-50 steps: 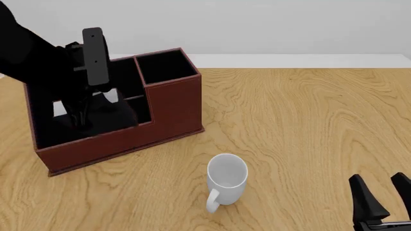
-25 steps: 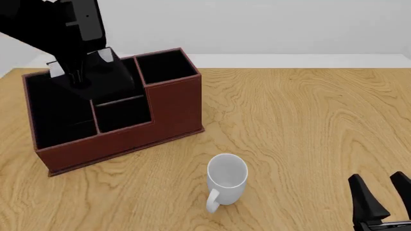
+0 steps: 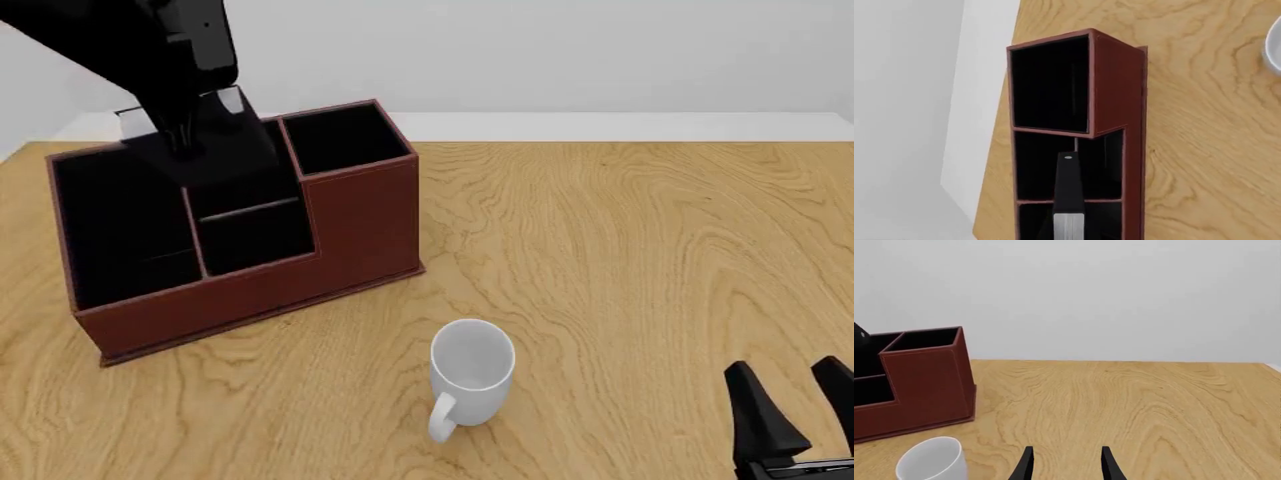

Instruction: Pick up the book and place it in the front compartment of the caddy.

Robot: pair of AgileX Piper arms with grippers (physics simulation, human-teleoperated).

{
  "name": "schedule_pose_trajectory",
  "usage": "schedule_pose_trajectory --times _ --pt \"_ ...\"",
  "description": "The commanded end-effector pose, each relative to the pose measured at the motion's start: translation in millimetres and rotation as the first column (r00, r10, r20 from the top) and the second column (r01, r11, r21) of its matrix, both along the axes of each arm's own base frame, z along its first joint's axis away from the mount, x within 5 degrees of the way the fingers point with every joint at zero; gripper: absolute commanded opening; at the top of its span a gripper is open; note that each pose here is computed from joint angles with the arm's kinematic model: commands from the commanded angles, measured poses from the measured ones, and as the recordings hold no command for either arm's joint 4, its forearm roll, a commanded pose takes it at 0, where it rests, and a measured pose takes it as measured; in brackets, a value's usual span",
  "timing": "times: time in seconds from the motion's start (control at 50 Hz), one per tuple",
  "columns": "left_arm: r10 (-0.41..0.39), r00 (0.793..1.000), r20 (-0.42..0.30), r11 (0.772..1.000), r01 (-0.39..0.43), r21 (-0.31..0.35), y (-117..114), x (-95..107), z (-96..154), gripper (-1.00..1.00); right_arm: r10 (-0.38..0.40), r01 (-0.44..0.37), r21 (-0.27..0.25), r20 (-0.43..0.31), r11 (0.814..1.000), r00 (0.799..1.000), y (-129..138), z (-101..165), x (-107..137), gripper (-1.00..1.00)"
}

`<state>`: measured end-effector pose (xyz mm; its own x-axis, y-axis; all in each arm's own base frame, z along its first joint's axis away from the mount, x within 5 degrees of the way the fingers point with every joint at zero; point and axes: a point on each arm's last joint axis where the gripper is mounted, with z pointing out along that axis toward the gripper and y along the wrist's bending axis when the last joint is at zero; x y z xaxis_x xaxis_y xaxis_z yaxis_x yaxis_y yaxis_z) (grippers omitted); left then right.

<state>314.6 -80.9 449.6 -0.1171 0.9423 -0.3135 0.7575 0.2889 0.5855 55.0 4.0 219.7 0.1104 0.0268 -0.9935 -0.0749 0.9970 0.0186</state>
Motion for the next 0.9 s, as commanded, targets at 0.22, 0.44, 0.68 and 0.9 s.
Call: schedule_pose_trajectory --times 0.22,0.44,0.68,0.9 --pt "0.0 1.0 0.004 1.0 0.0 0.026 -2 44 -10 -1.0 -0.008 0.008 -0.014 -0.007 1.0 1.0 0 -2 0 1.0" --pt "0.019 0.999 -0.051 0.997 -0.015 0.076 19 58 -31 -1.0 -0.009 0.009 -0.015 -0.012 1.0 1.0 0 -3 0 1.0" --pt "0.029 0.997 -0.073 0.996 -0.023 0.082 22 73 -44 -1.0 -0.01 0.009 -0.017 -0.011 1.0 1.0 0 -3 1 1.0" --pt "0.036 0.997 -0.073 0.997 -0.031 0.064 13 88 -57 -1.0 -0.012 0.011 -0.027 -0.015 1.0 1.0 0 -4 1 1.0"
